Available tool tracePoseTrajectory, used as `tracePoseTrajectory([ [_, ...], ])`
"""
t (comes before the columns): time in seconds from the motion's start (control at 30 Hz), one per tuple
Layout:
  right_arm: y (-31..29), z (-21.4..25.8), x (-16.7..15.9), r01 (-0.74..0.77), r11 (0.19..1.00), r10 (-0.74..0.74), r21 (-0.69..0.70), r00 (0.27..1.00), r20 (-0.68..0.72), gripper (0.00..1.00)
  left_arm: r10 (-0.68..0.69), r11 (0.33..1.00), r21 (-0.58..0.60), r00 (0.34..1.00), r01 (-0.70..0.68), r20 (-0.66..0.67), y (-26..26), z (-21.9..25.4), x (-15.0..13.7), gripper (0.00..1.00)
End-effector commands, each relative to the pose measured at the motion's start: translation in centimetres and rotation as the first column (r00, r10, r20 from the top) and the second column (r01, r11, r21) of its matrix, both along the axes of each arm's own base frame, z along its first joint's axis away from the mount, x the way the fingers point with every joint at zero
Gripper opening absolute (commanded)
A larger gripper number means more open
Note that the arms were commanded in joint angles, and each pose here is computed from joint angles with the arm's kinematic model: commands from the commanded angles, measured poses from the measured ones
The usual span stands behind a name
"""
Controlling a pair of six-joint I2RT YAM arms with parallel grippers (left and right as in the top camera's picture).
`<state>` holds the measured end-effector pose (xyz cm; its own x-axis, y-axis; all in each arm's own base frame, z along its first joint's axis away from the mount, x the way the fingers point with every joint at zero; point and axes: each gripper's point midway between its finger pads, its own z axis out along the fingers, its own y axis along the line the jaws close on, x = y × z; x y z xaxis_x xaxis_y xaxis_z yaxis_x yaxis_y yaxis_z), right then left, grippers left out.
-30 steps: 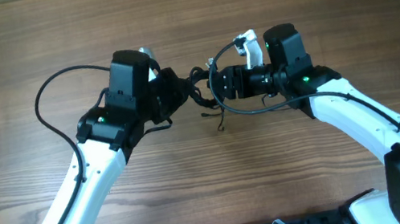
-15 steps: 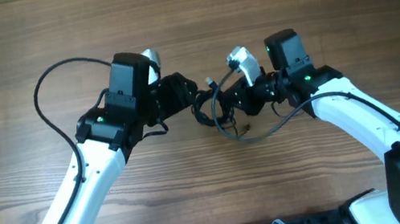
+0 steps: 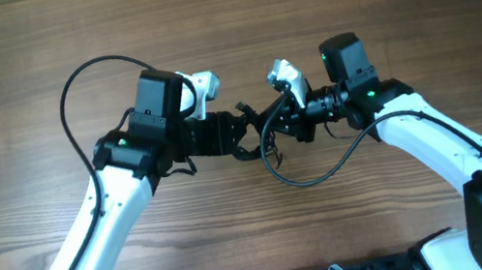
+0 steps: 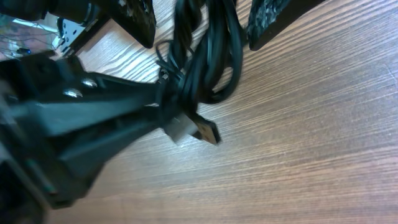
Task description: Untangle cables
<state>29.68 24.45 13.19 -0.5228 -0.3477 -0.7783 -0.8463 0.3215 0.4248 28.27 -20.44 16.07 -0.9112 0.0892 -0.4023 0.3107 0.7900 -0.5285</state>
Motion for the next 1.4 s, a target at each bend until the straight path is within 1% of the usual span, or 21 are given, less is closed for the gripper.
tracePoseTrajectory([
  [0.0, 0.4, 0.8, -1.0, -0.071, 0.995, 0.071, 0.069, 0.997, -0.001, 0.04, -0.024, 0.999, 0.026, 0.999, 0.025, -0.041, -0.2, -2.3, 0.3, 0.47],
  [0.03, 0.4, 0.8, -1.0, -0.071, 0.995, 0.071, 0.069, 0.997, -0.002, 0.04, -0.023, 0.999, 0.029, 0.999, 0.025, -0.048, -0.3, -2.6, 0.4, 0.45],
  [0.1, 0.4, 0.8, -1.0, -0.071, 0.995, 0.071, 0.069, 0.997, -0.002, 0.04, -0.023, 0.999, 0.037, 0.997, 0.025, -0.067, -0.3, -3.4, 0.5, 0.33],
  [0.17, 0.4, 0.8, -1.0, -0.07, 0.995, 0.071, 0.069, 0.997, -0.001, 0.04, -0.023, 0.999, 0.038, 0.997, 0.026, -0.071, -0.3, -3.5, 0.5, 0.17],
  [0.2, 0.4, 0.7, -1.0, -0.07, 0.995, 0.07, 0.069, 0.998, -0.001, 0.04, -0.023, 0.999, 0.037, 0.997, 0.025, -0.07, -0.4, -3.5, 0.6, 0.06],
  [0.27, 0.2, 0.4, -0.7, -0.052, 0.997, 0.052, 0.049, 0.999, -0.001, 0.05, -0.007, 0.999, 0.032, 0.997, 0.01, -0.077, -0.4, -3.5, 0.7, 0.04],
  [0.3, 0.1, 0.1, -0.4, -0.028, 0.999, 0.028, 0.03, 1.0, -0.009, 0.08, 0.006, 1.0, 0.026, 0.997, -0.004, -0.082, -0.4, -3.4, 0.8, 0.04],
  [0.33, -0.3, -0.5, 0.3, 0.033, 0.999, -0.034, -0.007, 0.999, -0.038, 0.33, 0.024, 0.999, 0.023, 0.996, -0.022, -0.085, -0.3, -3.3, 1.0, 0.04],
  [0.37, -0.6, -0.9, 0.9, 0.084, 0.996, -0.086, -0.032, 0.994, -0.066, 0.5, 0.039, 0.999, 0.022, 0.996, -0.037, -0.082, -0.2, -3.3, 1.2, 0.04],
  [0.4, -0.8, -1.1, 1.1, 0.113, 0.992, -0.117, -0.046, 0.989, -0.087, 0.56, 0.072, 0.997, 0.031, 0.994, -0.07, -0.083, 0.1, -3.4, 1.6, 0.04],
  [0.43, -0.9, -1.1, 1.2, 0.126, 0.991, -0.13, -0.048, 0.987, -0.099, 0.72, 0.145, 0.988, 0.057, 0.986, -0.141, -0.086, 0.9, -3.6, 2.3, 0.04],
  [0.47, -1.2, -1.0, 1.4, 0.15, 0.988, -0.155, -0.045, 0.979, -0.13, 0.79, 0.229, 0.971, 0.09, 0.97, -0.221, -0.087, 1.8, -3.9, 3.0, 0.04],
  [0.5, -1.3, -0.9, 1.5, 0.165, 0.985, -0.17, -0.041, 0.974, -0.151, 0.81, 0.311, 0.946, 0.121, 0.946, -0.3, -0.087, 2.8, -4.2, 3.5, 0.04],
  [0.6, -0.5, 0.6, 0.2, 0.082, 0.996, -0.073, 0.047, 0.984, -0.162, 0.81, 0.461, 0.884, 0.142, 0.881, -0.445, -0.11, 4.0, -4.5, 4.2, 0.04],
  [0.73, 0.9, 2.7, -2.3, -0.106, 0.978, 0.122, 0.177, 0.989, -0.083, 0.74, 0.546, 0.838, 0.12, 0.819, -0.533, -0.176, 4.0, -4.5, 4.1, 0.04],
  [0.83, 2.1, 2.3, -2.6, -0.144, 0.98, 0.147, 0.14, 0.989, -0.007, 0.73, 0.544, 0.839, 0.106, 0.814, -0.534, -0.203, 3.6, -4.4, 3.9, 0.04],
  [0.97, 3.9, 1.5, -0.7, -0.087, 0.996, 0.082, 0.026, 0.985, 0.149, 0.73, 0.499, 0.864, 0.07, 0.829, -0.499, -0.25, 2.6, -4.2, 3.4, 0.04],
  [1.07, 5.2, 2.1, -0.8, -0.099, 0.995, 0.091, 0.031, 0.975, 0.205, 0.61, 0.484, 0.871, 0.057, 0.834, -0.488, -0.266, 2.2, -4.1, 3.1, 0.04],
  [1.17, 5.1, 1.5, 0.1, -0.044, 0.999, 0.047, -0.016, 0.973, 0.227, 0.47, 0.478, 0.874, 0.052, 0.835, -0.483, -0.273, 2.0, -4.0, 3.1, 0.04],
  [1.27, 5.1, 1.5, 0.2, -0.04, 0.999, 0.043, -0.019, 0.972, 0.231, 0.44, 0.473, 0.876, 0.047, 0.836, -0.48, -0.278, 1.9, -4.0, 3.0, 0.04],
  [1.37, 5.1, 1.5, 0.2, -0.041, 0.999, 0.044, -0.018, 0.972, 0.229, 0.32, 0.461, 0.881, 0.036, 0.839, -0.471, -0.289, 1.7, -3.9, 2.8, 0.04],
])
